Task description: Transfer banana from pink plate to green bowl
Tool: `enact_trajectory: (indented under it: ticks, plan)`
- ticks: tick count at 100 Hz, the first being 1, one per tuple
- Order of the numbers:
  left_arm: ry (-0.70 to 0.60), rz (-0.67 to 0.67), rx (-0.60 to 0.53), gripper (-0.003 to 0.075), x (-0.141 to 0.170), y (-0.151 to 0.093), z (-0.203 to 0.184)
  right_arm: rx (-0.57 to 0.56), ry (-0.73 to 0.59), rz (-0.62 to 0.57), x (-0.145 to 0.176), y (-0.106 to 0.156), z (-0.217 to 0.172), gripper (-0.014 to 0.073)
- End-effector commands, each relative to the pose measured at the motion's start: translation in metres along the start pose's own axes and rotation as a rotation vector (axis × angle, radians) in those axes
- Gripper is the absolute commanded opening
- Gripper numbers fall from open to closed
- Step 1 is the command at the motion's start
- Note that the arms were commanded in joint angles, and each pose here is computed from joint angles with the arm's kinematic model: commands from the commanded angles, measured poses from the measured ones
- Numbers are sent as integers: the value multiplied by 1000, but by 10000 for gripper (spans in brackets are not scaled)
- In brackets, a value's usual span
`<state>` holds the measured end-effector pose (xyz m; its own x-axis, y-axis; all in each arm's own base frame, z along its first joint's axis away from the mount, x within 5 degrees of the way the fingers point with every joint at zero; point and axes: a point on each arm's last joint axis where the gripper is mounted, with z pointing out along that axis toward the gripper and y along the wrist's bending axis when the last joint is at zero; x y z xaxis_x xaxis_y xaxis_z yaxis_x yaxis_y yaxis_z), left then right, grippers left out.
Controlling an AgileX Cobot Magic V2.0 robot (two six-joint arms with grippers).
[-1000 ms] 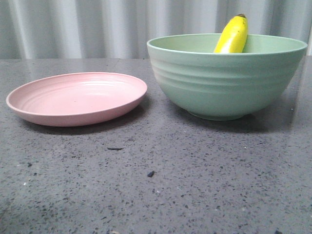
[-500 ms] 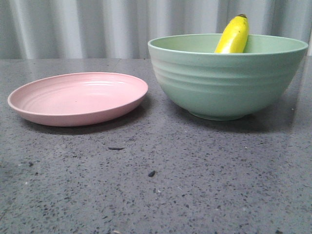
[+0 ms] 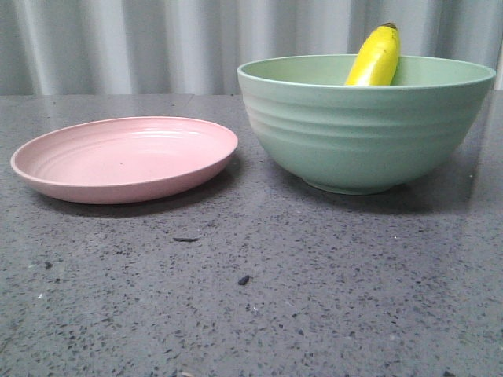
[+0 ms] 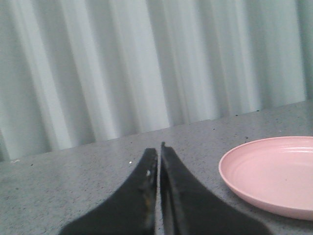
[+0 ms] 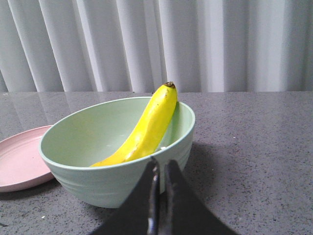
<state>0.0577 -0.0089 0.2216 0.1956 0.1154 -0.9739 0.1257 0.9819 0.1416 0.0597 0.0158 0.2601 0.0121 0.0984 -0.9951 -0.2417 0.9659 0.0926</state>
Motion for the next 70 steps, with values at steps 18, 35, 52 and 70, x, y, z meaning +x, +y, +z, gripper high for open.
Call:
enact_trajectory:
  ticks: [18, 35, 52, 70]
  plan:
    - [216, -5, -11, -20, 23, -1, -7, 16, -90, -15, -15, -1, -1, -62]
    - [354, -10, 8, -20, 35, -3, -11, 16, -90, -15, -15, -1, -1, -62]
    - [341, -9, 8, -20, 33, -3, -10, 16, -90, -15, -15, -1, -1, -62]
    - [337, -9, 8, -20, 33, -3, -10, 16, -90, -15, -15, -1, -1, -62]
